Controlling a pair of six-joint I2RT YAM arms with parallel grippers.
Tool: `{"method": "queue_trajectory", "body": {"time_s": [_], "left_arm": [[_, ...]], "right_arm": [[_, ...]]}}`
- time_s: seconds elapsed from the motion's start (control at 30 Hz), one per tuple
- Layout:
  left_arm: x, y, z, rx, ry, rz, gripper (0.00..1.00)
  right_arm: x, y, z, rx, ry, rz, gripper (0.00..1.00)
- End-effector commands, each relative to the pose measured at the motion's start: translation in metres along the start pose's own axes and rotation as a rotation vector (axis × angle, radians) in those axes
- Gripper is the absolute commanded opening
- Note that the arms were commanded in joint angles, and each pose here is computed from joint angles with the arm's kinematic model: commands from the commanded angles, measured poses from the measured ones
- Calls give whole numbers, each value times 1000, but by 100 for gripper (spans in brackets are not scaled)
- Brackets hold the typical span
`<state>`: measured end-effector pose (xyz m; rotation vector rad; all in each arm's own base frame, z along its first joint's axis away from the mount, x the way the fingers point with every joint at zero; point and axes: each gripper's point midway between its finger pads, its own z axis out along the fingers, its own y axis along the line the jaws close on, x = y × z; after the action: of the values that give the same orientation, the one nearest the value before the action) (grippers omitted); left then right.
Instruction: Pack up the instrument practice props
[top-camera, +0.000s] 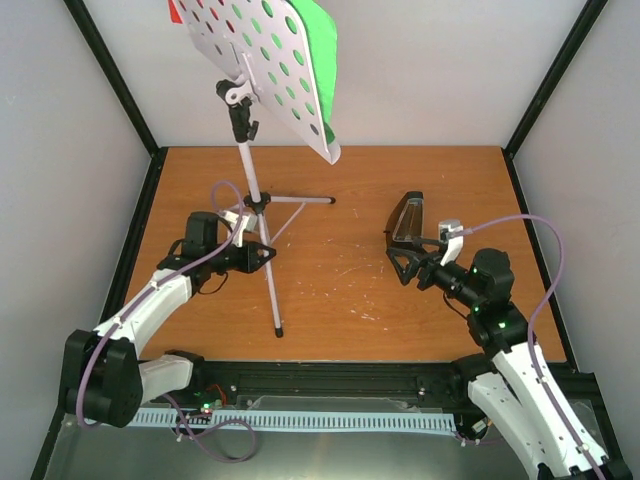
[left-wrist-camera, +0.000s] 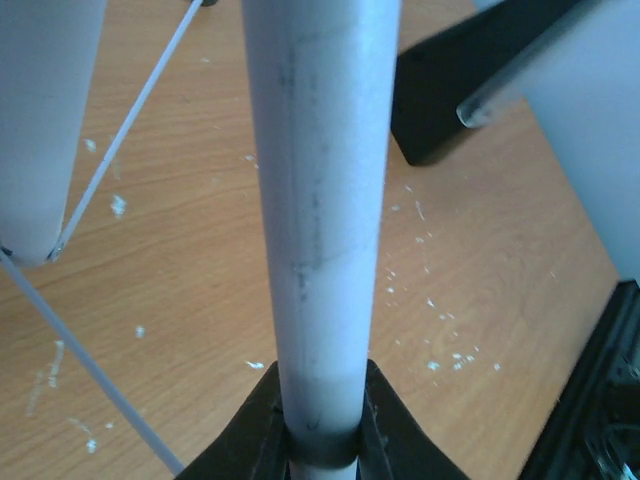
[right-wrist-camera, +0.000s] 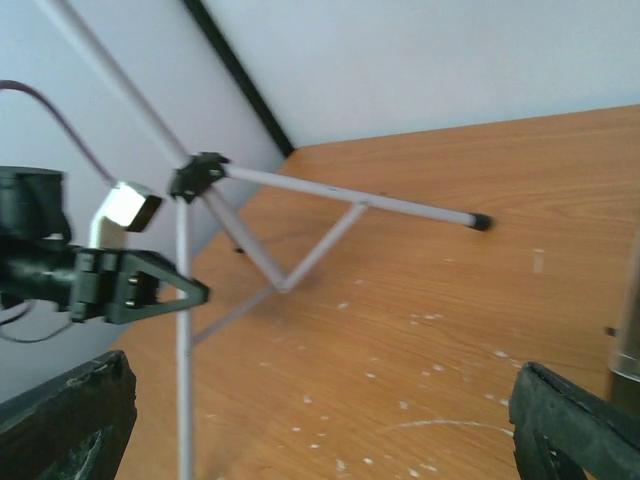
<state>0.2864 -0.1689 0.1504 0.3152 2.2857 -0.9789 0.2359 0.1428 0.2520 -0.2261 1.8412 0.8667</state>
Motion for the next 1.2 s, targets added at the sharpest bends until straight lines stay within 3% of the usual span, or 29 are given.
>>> {"method": "queue_trajectory", "body": {"time_s": [0.0, 0.2, 0.3, 0.33, 0.43, 0.53, 0.63, 0.73, 0.83, 1.0, 1.17], "left_arm": [[3, -48, -5, 210, 54, 95, 0], [0, -67, -1, 314, 88, 156, 0], [-4, -59, 3, 264, 96, 158, 2], [-5, -52, 4, 217, 90, 158, 10], [-12, -38, 1, 101, 64, 175, 58], [-27, -41, -14, 47, -22, 226, 81], [-55, -40, -48, -74, -202, 275, 98], [-85, 12, -106, -411, -428, 170, 99], [-96, 38, -155, -559, -572, 127, 100], [-98, 41, -156, -572, -575, 136, 99], [-94, 41, -146, -534, -547, 122, 99]], "right_arm": [[-26, 47, 0, -252, -36, 3, 100], [-45, 70, 13, -375, -44, -25, 100], [-54, 91, 29, -441, -65, -89, 100], [-56, 99, 36, -461, -67, -121, 100], [-63, 125, 63, -519, -54, -188, 99], [-71, 146, 99, -568, -24, -215, 96], [-77, 158, 131, -588, -24, -238, 95], [-79, 161, 164, -569, -5, -246, 93], [-79, 167, 191, -592, -6, -264, 93], [-58, 186, 238, -694, 98, -318, 90], [-47, 193, 259, -756, 106, -334, 77]]}}
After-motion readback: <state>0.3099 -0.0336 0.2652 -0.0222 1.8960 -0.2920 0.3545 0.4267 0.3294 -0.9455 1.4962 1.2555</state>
